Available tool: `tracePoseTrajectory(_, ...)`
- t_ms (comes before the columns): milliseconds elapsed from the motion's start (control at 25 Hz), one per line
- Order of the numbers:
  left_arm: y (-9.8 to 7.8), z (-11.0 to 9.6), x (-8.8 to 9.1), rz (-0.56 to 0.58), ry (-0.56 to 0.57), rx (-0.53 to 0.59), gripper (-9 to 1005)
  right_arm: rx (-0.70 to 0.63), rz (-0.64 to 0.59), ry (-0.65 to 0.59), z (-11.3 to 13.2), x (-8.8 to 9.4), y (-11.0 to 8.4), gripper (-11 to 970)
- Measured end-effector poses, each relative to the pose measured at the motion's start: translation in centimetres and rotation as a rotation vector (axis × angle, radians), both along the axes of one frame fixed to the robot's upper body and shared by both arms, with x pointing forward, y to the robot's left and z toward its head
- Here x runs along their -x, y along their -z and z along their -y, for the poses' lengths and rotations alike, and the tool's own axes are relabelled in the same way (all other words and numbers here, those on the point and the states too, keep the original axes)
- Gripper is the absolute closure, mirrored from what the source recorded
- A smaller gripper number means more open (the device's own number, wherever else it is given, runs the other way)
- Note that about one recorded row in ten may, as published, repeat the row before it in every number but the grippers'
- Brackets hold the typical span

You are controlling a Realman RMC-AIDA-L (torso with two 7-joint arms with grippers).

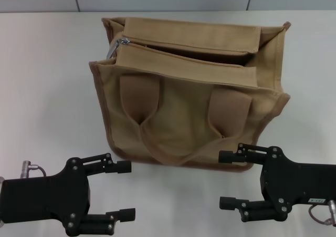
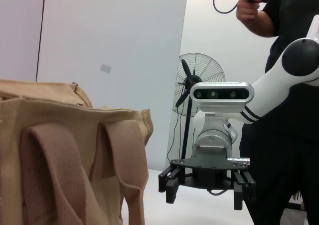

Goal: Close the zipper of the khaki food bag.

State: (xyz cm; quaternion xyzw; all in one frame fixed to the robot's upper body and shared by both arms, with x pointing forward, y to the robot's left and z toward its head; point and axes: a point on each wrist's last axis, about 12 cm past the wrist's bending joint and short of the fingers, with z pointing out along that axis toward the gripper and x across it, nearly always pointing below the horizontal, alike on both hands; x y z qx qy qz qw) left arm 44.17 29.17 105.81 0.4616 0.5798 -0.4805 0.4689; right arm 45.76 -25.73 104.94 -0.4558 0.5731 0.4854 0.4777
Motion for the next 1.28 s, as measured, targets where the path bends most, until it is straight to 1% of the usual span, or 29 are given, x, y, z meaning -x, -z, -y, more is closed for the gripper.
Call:
tracePoseTrajectory(880,-0.1,-0.1,-0.1,0.004,-0.011,0.005,208,-0.006,-0.001,0.001,-0.1,-0.1,0.0,173)
tracePoseTrajectory(920,-0.4,-1.1,-0.4,0.028,-0.112,0.033,208,-0.007,0.0,0.002,-0.1,-0.1,-0.1,173)
tracePoseTrajectory(1000,-0.5,-2.0,-0.4,0.052,-0.202,0.056,209,-0.008,0.0,0.004,-0.1,-0.1,-0.1,174)
tracePoseTrajectory(1040,-0.5,-2.0,-0.4,0.052,-0.202,0.056,209,-0.008,0.0,0.004,-0.1,-0.1,-0.1,174)
tracePoseTrajectory(1080,-0.6,-2.4,-0.3,0.068,-0.248,0.068,210,-0.008,0.0,0.004,-0.1,-0.1,-0.1,175)
tracePoseTrajectory(1160,-0.6,-3.4,-0.1,0.111,-0.356,0.092,210,-0.008,0.0,0.004,-0.1,-0.1,-0.1,175)
tracePoseTrajectory(1200,-0.5,-4.1,0.0,0.148,-0.463,0.103,211,-0.008,0.0,0.005,-0.1,-0.1,-0.1,176)
tracePoseTrajectory(1240,-0.5,-4.1,0.0,0.148,-0.463,0.103,211,-0.008,0.0,0.005,-0.1,-0.1,-0.1,176)
tracePoseTrajectory(1280,-0.3,-4.7,0.1,0.168,-0.542,0.106,211,-0.008,0.0,0.005,-0.1,-0.1,-0.1,177)
